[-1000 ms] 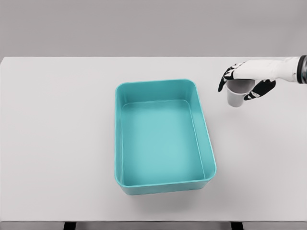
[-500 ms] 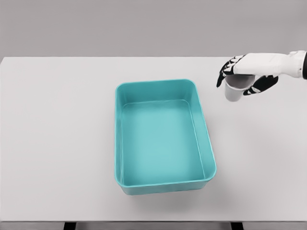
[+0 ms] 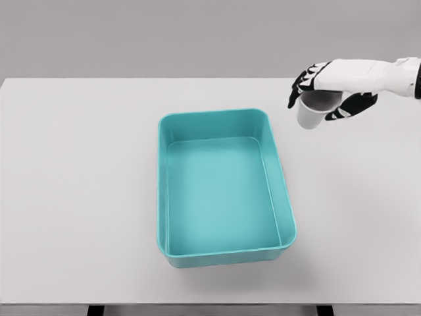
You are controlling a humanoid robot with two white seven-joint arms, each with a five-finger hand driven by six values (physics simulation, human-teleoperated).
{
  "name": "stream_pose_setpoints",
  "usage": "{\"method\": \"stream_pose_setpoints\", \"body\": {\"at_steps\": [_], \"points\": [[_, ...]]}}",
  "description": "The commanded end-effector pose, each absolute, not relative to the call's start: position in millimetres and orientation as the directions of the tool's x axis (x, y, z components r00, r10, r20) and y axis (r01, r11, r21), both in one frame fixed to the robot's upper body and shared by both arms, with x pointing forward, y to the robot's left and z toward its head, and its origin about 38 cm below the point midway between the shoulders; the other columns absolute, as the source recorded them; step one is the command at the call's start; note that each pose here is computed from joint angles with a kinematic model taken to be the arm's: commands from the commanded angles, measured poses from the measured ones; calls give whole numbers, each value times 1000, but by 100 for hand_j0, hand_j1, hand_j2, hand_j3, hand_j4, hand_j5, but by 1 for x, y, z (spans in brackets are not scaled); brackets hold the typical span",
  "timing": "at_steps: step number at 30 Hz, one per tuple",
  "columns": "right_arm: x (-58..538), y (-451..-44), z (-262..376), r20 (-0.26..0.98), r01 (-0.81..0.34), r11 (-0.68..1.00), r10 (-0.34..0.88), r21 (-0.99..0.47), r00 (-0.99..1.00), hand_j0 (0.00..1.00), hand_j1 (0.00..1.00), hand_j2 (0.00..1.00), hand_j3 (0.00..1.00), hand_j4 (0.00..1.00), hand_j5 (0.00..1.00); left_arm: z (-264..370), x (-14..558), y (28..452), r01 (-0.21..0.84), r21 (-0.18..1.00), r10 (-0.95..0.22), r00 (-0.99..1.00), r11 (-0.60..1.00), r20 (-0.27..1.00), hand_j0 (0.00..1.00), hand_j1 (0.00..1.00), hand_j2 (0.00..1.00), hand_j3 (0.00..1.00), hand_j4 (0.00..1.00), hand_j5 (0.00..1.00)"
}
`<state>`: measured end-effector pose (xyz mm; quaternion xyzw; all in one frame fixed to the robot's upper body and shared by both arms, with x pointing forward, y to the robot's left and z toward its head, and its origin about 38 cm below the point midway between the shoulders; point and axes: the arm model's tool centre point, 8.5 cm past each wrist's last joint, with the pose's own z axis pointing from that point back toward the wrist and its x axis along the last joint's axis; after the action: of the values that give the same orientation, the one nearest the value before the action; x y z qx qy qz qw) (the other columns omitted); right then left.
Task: Put the paper cup into the basket with your right arm
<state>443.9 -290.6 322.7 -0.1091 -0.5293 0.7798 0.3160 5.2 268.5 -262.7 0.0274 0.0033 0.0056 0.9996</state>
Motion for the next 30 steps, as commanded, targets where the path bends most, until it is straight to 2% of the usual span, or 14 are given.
{"method": "stream_pose_setpoints", "body": {"at_steps": [1, 6, 8, 12, 30], "points": [[445, -286, 328, 172, -369, -223, 599, -902, -782, 68, 68, 68, 68, 68, 68, -263, 5, 268, -11, 55, 11, 1000, 998, -7, 100, 100, 100, 100, 100, 100], [449, -268, 331, 183, -353, -204, 570, -913, -801, 68, 68, 68, 68, 68, 68, -263, 5, 268, -11, 55, 11, 1000, 998, -7, 100, 100, 100, 100, 100, 100], [452, -248, 332, 197, -342, -189, 532, -921, -823, 68, 68, 68, 68, 68, 68, -263, 5, 268, -11, 55, 11, 1000, 998, -7, 100, 100, 100, 100, 100, 100], [452, -247, 331, 201, -345, -187, 531, -920, -823, 68, 68, 68, 68, 68, 68, -263, 5, 268, -11, 55, 11, 1000, 998, -7, 100, 100, 100, 100, 100, 100], [454, -190, 314, 299, -399, -140, 455, -906, -839, 68, 68, 68, 68, 68, 68, -263, 5, 268, -11, 55, 11, 1000, 998, -7, 100, 100, 100, 100, 100, 100]]}}
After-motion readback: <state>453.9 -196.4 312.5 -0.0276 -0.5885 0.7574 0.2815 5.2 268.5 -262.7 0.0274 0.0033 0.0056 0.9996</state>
